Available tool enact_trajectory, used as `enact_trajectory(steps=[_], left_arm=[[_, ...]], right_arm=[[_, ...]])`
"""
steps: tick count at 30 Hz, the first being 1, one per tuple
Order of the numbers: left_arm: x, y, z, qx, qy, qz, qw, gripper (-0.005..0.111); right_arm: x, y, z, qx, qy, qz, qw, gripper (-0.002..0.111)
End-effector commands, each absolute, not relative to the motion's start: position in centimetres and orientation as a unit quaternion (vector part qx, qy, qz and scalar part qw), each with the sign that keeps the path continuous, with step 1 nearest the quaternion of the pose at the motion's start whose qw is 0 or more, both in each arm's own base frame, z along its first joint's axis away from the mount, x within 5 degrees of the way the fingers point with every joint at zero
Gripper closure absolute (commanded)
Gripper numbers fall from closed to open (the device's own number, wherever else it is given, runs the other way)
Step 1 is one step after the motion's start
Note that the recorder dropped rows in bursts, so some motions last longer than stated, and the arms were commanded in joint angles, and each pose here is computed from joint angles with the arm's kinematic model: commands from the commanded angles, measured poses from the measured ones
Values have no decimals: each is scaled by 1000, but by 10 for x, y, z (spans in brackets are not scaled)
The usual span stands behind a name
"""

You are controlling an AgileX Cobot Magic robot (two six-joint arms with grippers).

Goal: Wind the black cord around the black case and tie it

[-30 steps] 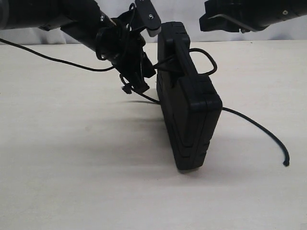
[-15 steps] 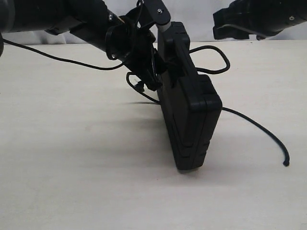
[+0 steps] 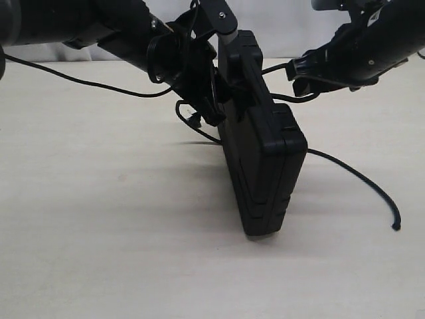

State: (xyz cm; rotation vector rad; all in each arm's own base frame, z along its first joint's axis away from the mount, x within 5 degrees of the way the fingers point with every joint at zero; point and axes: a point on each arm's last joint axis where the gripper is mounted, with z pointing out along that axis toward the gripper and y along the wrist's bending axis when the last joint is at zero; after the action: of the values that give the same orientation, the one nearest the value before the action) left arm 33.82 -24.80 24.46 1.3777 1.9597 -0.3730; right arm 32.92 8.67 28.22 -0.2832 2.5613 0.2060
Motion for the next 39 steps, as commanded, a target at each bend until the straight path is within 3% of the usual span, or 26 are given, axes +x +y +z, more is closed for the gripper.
enact_trajectory(steps=[1, 10, 13, 16, 18, 20, 28, 32, 39], left_arm=[[338, -250, 248, 529, 755, -148, 358, 107], [339, -250, 248, 534, 751, -146, 359, 106], [338, -250, 248, 538, 749, -145, 359, 98], [338, -250, 248, 542, 747, -143, 358, 82], [338, -249, 248, 558, 737, -130, 358, 66], [337, -247, 252, 561, 733, -124, 363, 62], [322, -239, 301, 545, 715, -133, 417, 61], [321, -249, 302, 494, 726, -212, 430, 61], [324, -261, 299, 487, 697, -264, 456, 61]], right_arm=[[338, 87, 272, -110, 951, 73, 280, 55], [341, 88, 271, -121, 946, 69, 292, 94], [341, 88, 271, -124, 946, 68, 292, 104], [341, 88, 271, -126, 946, 68, 292, 104], [341, 88, 271, -130, 945, 65, 293, 104], [341, 86, 271, -136, 944, 57, 294, 104], [338, 85, 289, -139, 931, 53, 332, 104], [336, 82, 295, -150, 927, 38, 343, 104], [336, 76, 292, -141, 932, 9, 332, 104]])
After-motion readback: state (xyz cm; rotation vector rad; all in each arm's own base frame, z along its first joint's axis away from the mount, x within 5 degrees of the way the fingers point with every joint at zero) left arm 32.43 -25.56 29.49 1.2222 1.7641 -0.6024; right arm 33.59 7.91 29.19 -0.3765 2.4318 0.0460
